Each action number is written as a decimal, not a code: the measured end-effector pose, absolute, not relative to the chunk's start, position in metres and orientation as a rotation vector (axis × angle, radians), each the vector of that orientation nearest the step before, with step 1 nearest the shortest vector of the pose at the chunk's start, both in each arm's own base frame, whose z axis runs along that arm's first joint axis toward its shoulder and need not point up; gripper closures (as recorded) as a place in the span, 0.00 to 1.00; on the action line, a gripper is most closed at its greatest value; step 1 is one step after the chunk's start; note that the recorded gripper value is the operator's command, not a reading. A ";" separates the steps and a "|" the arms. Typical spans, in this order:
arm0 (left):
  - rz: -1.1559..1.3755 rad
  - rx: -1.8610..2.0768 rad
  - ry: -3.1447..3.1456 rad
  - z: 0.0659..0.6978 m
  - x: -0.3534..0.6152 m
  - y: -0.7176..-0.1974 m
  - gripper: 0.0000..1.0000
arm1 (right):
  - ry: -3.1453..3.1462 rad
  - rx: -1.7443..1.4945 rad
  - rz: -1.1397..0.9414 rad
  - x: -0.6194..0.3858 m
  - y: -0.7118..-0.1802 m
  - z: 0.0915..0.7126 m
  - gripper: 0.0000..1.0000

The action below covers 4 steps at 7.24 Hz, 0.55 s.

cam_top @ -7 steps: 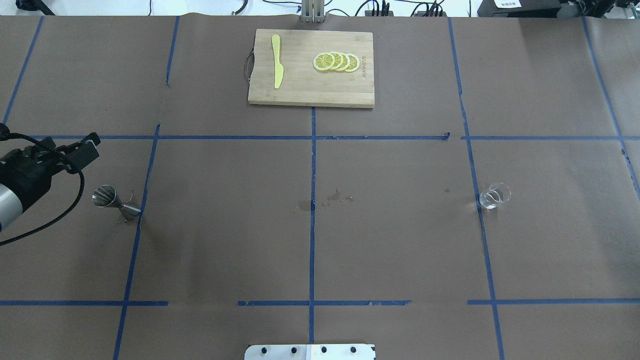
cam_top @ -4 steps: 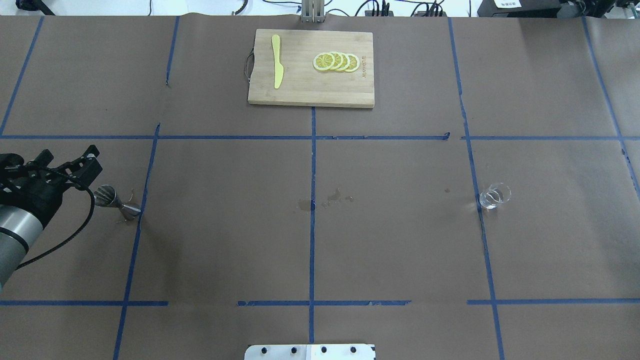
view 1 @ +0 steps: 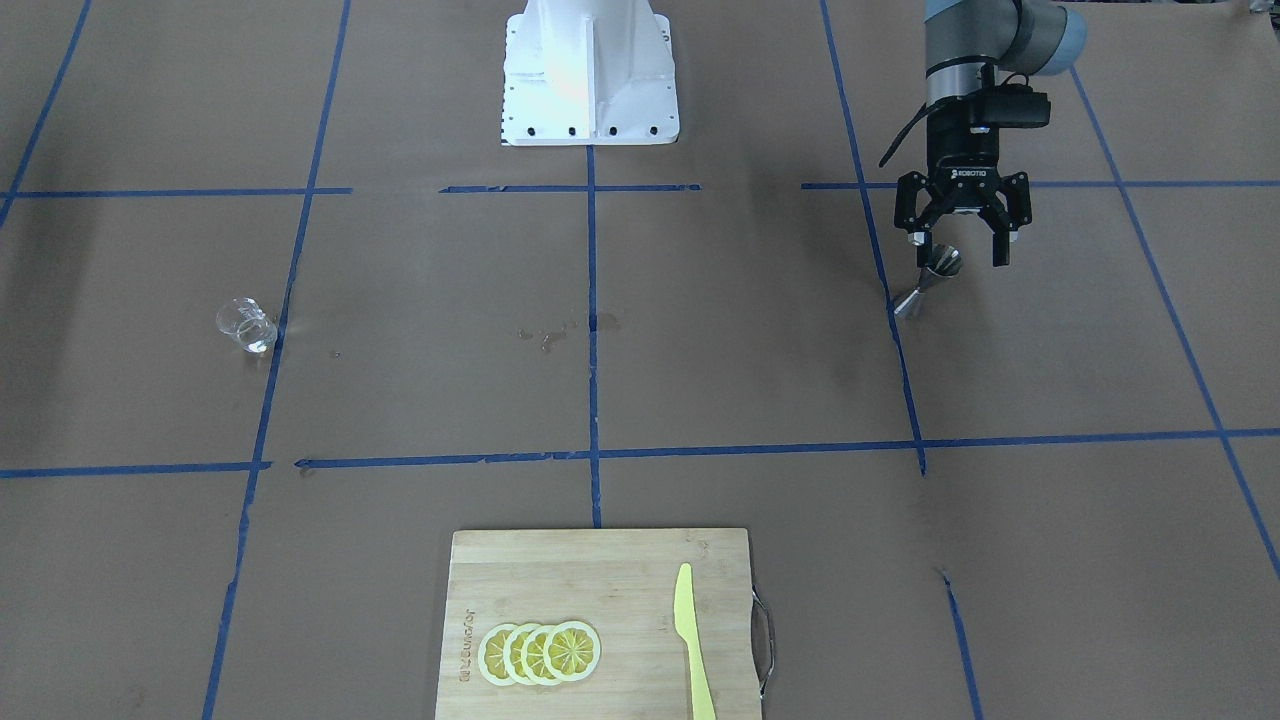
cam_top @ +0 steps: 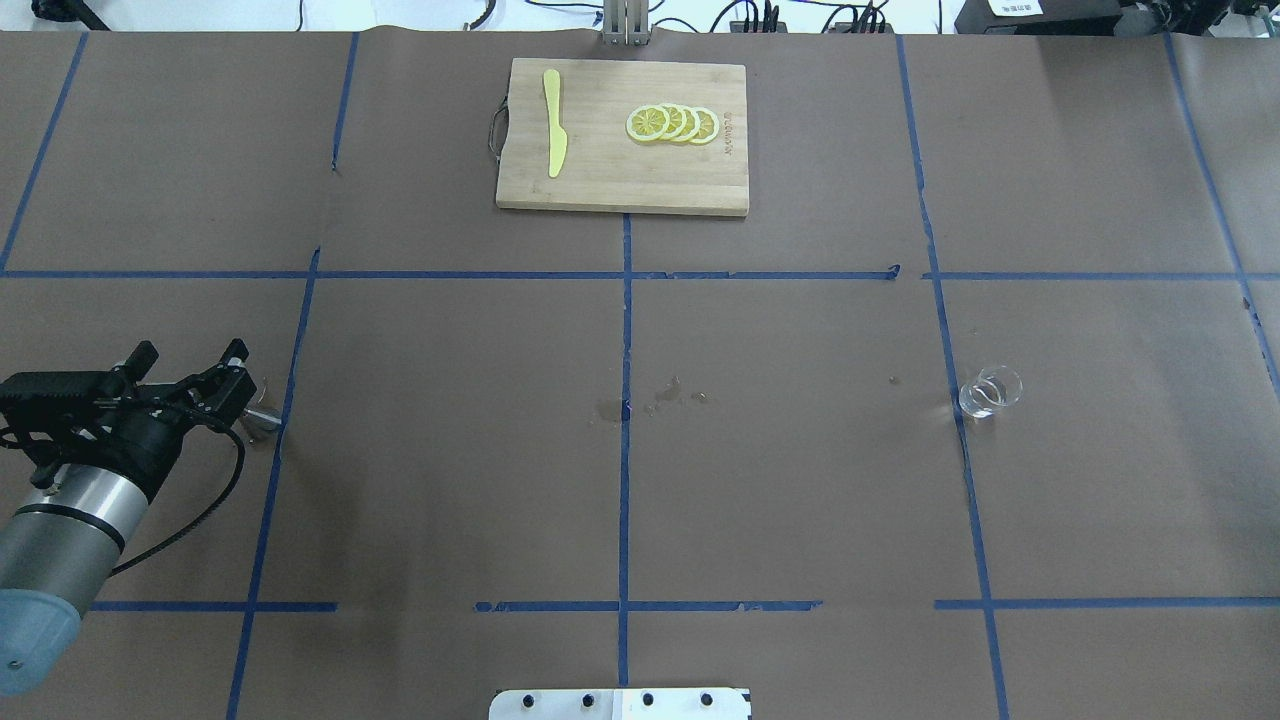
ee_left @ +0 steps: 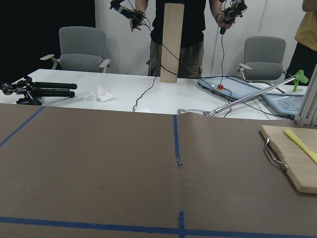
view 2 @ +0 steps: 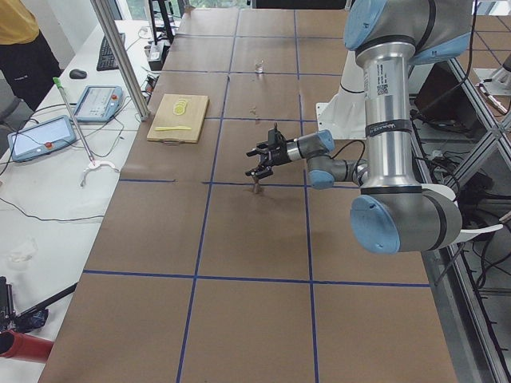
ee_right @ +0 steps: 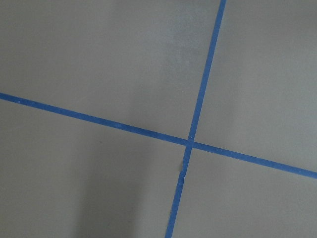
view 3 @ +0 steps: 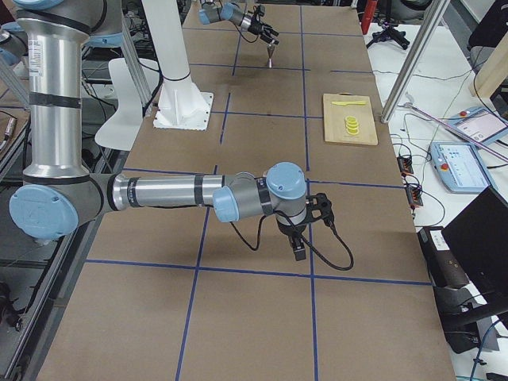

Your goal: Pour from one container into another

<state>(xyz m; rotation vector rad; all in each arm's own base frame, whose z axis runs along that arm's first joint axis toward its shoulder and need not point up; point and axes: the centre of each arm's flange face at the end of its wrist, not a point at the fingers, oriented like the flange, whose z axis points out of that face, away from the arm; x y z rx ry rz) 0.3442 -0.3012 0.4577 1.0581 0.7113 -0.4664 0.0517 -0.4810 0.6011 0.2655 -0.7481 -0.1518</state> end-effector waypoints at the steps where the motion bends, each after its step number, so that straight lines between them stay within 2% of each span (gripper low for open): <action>1: -0.458 1.071 0.691 0.467 0.350 -0.299 0.00 | -0.748 0.265 -0.151 0.052 -0.481 0.602 0.00; 4: -0.455 1.098 0.679 0.482 0.366 -0.292 0.00 | -0.748 0.262 -0.150 0.052 -0.481 0.603 0.00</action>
